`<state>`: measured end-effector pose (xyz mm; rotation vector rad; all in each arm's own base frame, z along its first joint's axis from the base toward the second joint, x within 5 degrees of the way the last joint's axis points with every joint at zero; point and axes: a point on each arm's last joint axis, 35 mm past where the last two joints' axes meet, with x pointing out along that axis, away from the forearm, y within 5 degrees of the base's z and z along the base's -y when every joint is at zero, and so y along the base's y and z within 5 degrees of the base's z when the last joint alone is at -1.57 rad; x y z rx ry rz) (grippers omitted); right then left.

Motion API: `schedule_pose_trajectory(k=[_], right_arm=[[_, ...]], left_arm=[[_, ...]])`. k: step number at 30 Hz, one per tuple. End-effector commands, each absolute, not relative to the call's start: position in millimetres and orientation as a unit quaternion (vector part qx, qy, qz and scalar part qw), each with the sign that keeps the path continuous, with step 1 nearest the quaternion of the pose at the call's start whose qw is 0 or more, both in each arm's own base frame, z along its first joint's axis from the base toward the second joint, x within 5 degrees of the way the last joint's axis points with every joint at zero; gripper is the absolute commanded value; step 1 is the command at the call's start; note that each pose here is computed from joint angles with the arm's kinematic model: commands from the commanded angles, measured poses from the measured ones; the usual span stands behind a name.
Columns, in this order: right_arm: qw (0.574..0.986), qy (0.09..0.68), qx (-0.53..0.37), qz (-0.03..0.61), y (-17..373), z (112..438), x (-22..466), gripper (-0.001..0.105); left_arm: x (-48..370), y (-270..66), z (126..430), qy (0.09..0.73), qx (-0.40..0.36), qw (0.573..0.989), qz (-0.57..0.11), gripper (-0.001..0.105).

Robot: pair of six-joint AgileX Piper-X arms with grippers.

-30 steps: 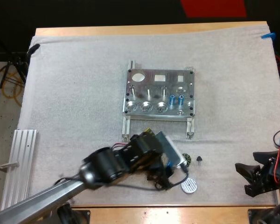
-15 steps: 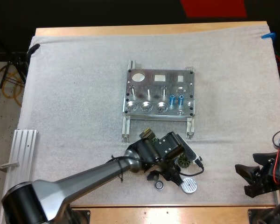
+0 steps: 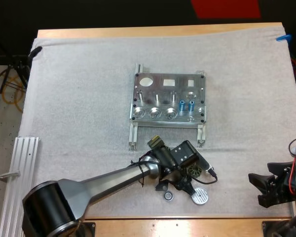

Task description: Load cells from left to right

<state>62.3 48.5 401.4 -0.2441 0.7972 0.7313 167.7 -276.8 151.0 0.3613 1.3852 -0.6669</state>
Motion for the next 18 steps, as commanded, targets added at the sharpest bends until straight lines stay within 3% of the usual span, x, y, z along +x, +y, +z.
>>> schedule_pose_trajectory(k=[1,8,14,18], right_arm=[[0.849,0.377,-0.115,0.351,48.0,401.9,61.1,0.056],[0.849,0.377,-0.115,0.351,48.0,401.9,61.1,0.056],[0.851,0.374,-0.112,0.35,48.4,402.5,61.7,0.056],[0.856,0.363,-0.109,0.352,49.5,404.5,63.4,0.056]], left_arm=[[169.8,-278.2,149.5,0.625,0.159,0.703,-0.299,0.047],[170.0,-278.5,139.5,0.645,0.154,0.685,-0.303,0.044],[172.3,-282.3,145.1,0.637,0.163,0.684,-0.316,0.003],[173.4,-283.3,151.8,0.632,0.194,0.674,-0.328,0.0]])
